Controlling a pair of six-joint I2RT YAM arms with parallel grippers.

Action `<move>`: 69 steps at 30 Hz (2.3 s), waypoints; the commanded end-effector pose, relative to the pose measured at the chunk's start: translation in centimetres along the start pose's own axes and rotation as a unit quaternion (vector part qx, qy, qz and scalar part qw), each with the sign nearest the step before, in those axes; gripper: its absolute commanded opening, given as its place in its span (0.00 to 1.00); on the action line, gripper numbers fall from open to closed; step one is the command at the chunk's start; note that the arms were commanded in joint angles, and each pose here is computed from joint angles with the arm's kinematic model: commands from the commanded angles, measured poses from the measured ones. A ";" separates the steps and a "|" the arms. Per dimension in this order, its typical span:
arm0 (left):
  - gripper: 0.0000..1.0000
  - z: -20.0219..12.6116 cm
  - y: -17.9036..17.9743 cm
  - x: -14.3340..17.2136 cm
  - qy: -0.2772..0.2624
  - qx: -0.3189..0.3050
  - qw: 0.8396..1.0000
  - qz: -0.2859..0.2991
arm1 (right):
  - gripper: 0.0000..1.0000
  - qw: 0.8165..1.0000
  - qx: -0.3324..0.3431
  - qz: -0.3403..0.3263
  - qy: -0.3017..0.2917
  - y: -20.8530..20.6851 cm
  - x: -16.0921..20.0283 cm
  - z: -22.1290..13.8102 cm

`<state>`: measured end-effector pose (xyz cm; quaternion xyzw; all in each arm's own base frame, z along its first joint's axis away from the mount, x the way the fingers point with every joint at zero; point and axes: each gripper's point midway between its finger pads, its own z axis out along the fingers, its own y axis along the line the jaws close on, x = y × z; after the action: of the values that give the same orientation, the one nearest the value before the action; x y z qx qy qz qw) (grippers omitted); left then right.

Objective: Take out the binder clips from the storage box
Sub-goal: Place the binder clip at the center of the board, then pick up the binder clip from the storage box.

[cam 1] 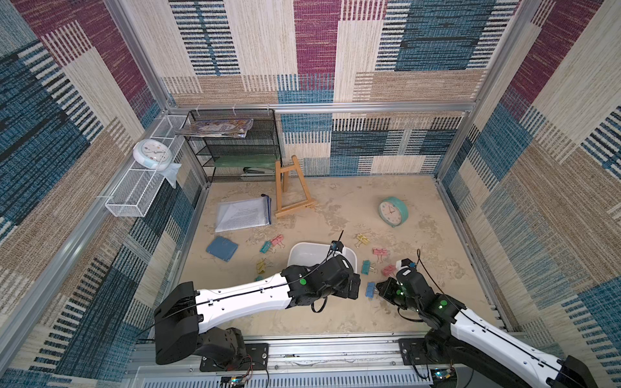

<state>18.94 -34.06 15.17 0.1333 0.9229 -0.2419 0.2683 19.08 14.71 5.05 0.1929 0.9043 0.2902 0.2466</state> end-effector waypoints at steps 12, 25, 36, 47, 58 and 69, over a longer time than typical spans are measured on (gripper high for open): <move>0.99 -0.7 1.5 -0.3 -0.011 -0.034 0.999 0.010 | 0.10 0.999 -0.011 -0.033 0.021 1.0 0.0 0.8; 0.99 -1.6 2.6 -0.8 -0.027 -0.051 0.998 0.009 | 0.27 0.998 -0.006 -0.065 0.017 1.6 -0.7 -0.6; 0.99 -3.9 6.2 -1.5 -0.079 -0.101 0.992 -0.013 | 0.38 0.978 -0.093 -0.183 -0.022 10.5 -4.6 -4.3; 0.99 -6.2 11.8 -1.6 -0.112 -0.150 0.981 -0.053 | 0.38 0.949 -0.097 -0.281 0.101 16.8 -0.8 0.6; 0.99 -7.6 15.9 -1.5 -0.143 -0.183 0.969 -0.080 | 0.41 0.908 0.021 -0.371 0.194 16.2 4.5 7.0; 0.99 -7.5 17.2 -1.4 -0.143 -0.185 0.968 -0.094 | 0.41 0.883 0.075 -0.387 0.255 14.1 7.1 9.5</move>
<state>23.08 -15.49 14.87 -0.0476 0.9132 -0.1036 0.3913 21.90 33.89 5.43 -0.2281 0.9530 0.1695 0.1054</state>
